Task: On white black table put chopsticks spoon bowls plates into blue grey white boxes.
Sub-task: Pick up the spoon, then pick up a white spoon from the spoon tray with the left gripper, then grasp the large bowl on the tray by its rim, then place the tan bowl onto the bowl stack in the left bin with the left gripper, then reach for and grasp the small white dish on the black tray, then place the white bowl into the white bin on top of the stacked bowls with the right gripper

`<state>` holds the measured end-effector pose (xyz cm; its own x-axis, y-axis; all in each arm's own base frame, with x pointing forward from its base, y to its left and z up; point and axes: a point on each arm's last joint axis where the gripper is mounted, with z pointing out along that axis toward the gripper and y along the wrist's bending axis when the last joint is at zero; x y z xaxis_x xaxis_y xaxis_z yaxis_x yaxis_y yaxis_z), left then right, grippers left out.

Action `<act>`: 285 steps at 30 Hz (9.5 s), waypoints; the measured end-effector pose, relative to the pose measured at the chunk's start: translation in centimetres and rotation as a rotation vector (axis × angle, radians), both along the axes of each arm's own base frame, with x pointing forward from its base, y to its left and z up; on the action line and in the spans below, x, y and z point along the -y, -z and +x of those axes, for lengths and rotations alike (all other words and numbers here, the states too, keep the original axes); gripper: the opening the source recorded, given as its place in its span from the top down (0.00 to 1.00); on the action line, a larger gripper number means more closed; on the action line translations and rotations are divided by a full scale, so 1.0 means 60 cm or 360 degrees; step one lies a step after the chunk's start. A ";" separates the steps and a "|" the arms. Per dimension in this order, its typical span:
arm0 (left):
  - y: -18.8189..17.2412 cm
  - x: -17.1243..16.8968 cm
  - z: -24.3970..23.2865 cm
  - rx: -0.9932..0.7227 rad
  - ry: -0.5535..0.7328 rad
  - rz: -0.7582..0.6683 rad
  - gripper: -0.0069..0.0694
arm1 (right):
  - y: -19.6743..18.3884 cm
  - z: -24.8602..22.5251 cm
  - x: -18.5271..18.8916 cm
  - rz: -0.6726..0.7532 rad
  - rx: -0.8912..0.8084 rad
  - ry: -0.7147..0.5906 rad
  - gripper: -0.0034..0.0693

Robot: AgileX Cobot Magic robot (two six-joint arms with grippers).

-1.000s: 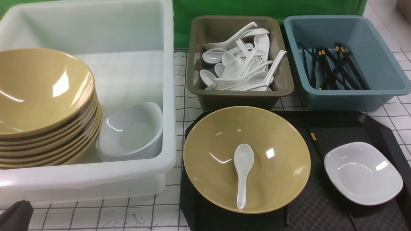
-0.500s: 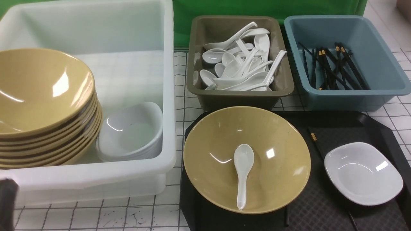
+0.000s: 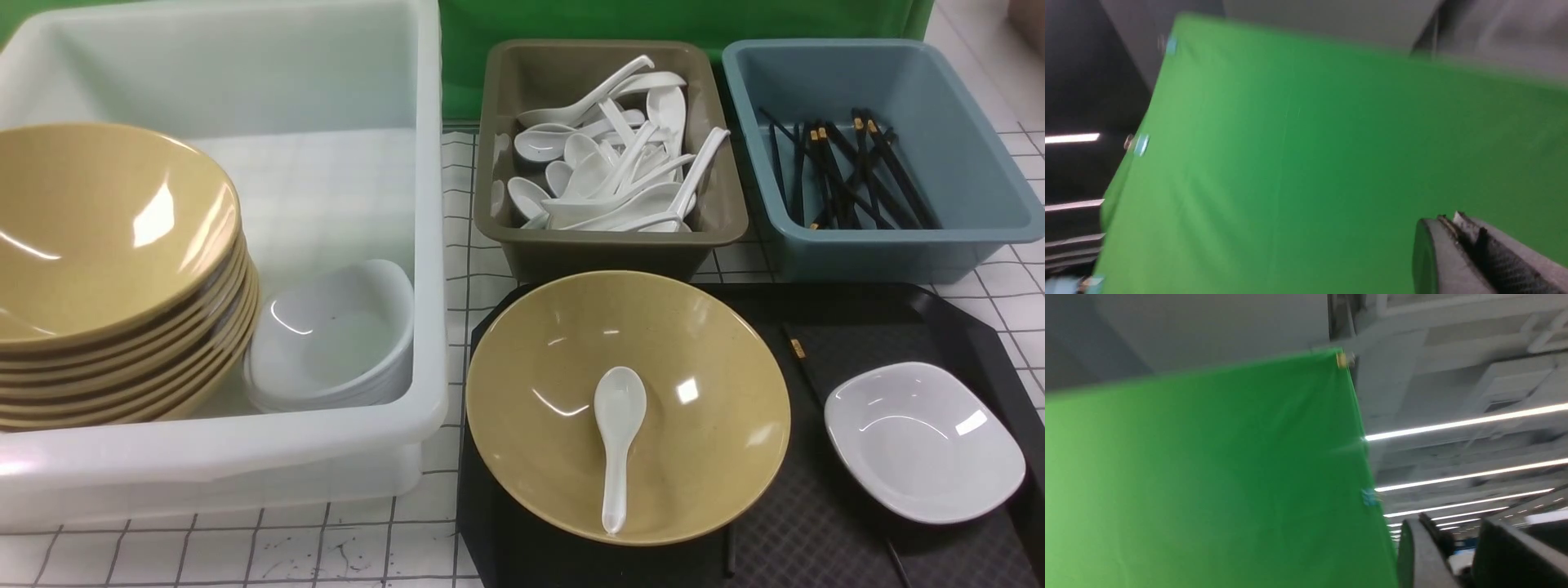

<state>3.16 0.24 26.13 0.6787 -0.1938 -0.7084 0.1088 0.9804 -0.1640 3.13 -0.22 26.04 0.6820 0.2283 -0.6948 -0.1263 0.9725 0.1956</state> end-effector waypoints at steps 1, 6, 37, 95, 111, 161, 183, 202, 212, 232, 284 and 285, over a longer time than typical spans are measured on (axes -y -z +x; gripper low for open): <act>-0.009 0.000 -0.002 0.0016 0.0039 -0.0042 0.93 | -0.001 -0.001 0.000 0.0026 0.0009 -0.0026 0.64; -0.109 0.002 -0.018 -0.0107 0.0124 -0.0124 0.93 | -0.068 -0.011 -0.001 0.0022 -0.0044 -0.0021 0.79; -0.139 0.340 0.303 -0.2368 0.1227 0.1193 0.85 | 0.030 0.126 -0.045 -0.0576 -0.2440 -0.0569 0.90; 0.108 0.540 0.430 -0.3279 0.0992 0.1791 0.78 | 0.027 0.127 -0.059 -0.0602 -0.2373 -0.0667 0.89; -0.100 0.529 0.595 -0.2050 0.0738 0.1366 0.87 | 0.026 0.129 -0.058 -0.0596 -0.2358 -0.0659 0.88; -0.026 0.454 0.522 -0.2909 0.1113 0.1665 0.90 | 0.025 0.127 -0.063 -0.0617 -0.2349 -0.0693 0.83; -0.240 -0.173 0.371 -0.2639 0.0043 -0.0177 0.90 | 0.024 0.129 -0.062 -0.0614 -0.2331 -0.0681 0.82; -0.234 -0.184 0.334 -0.2538 -0.0510 -0.0180 0.13 | 0.008 0.163 -0.058 -0.0581 -0.2604 -0.0633 0.77; -0.350 -0.050 0.215 -0.1972 -0.0248 0.0165 0.70 | -0.010 0.341 -0.044 -0.0703 -0.2935 -0.0337 0.39; -0.105 -0.018 0.013 -0.2035 -0.0205 0.0747 0.93 | 0.151 0.474 -0.025 -0.0935 -0.3465 -0.0443 0.27; -0.025 -0.032 0.013 -0.1393 -0.0369 0.0327 0.93 | -0.202 0.549 -0.356 -0.1158 -0.2619 -0.0756 0.31; -0.026 -0.032 0.011 -0.1385 -0.0369 0.0324 0.93 | -0.186 0.545 -0.327 -0.1129 -0.2714 -0.0698 0.31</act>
<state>3.81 2.17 27.66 -0.1028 0.0649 -0.9926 -0.1744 0.9812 0.0822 35.80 19.39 37.22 -0.7564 -0.4200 -0.5014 -0.4832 0.8755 -0.0045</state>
